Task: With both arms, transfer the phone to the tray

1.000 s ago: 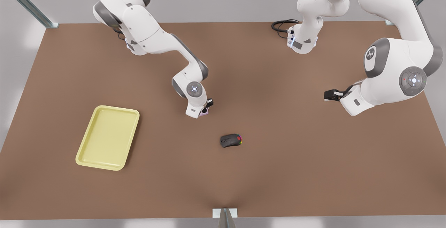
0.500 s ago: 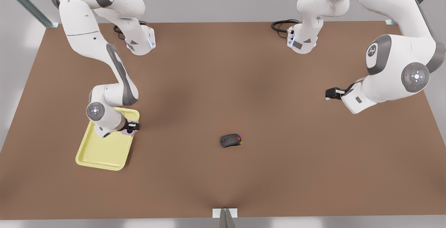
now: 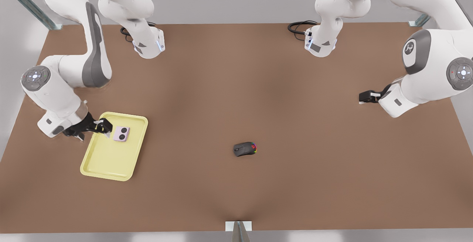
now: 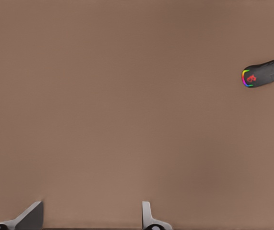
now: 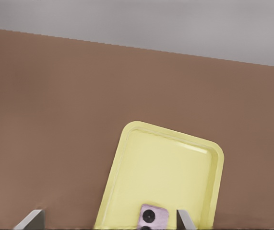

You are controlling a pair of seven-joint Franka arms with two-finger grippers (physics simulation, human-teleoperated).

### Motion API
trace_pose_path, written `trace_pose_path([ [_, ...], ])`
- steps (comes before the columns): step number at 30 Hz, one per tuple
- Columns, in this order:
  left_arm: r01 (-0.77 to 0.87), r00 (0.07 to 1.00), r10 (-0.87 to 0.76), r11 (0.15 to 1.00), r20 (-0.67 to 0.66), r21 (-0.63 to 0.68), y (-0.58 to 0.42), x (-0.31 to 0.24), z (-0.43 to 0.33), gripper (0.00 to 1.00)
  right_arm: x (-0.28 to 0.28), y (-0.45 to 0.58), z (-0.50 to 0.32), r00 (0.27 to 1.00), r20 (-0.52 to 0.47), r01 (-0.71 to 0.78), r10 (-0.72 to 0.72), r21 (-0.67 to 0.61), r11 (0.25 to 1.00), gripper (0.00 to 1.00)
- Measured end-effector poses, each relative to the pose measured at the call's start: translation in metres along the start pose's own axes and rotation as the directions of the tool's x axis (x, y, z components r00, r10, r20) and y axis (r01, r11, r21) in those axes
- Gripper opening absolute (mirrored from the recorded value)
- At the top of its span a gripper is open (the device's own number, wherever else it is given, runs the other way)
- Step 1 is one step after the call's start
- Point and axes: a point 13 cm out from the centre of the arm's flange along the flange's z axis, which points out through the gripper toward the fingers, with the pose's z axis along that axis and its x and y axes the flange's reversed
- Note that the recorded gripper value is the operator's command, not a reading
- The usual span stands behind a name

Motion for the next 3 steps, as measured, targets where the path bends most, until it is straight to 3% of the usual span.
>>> trace_pose_path([
  [3,0.003,1.000,-0.003,1.000,-0.012,-0.001,0.001,0.007,0.003,1.00,0.019,0.017,-0.046,0.997,-0.078,0.014,-0.016,-0.020,1.000,1.00],
])
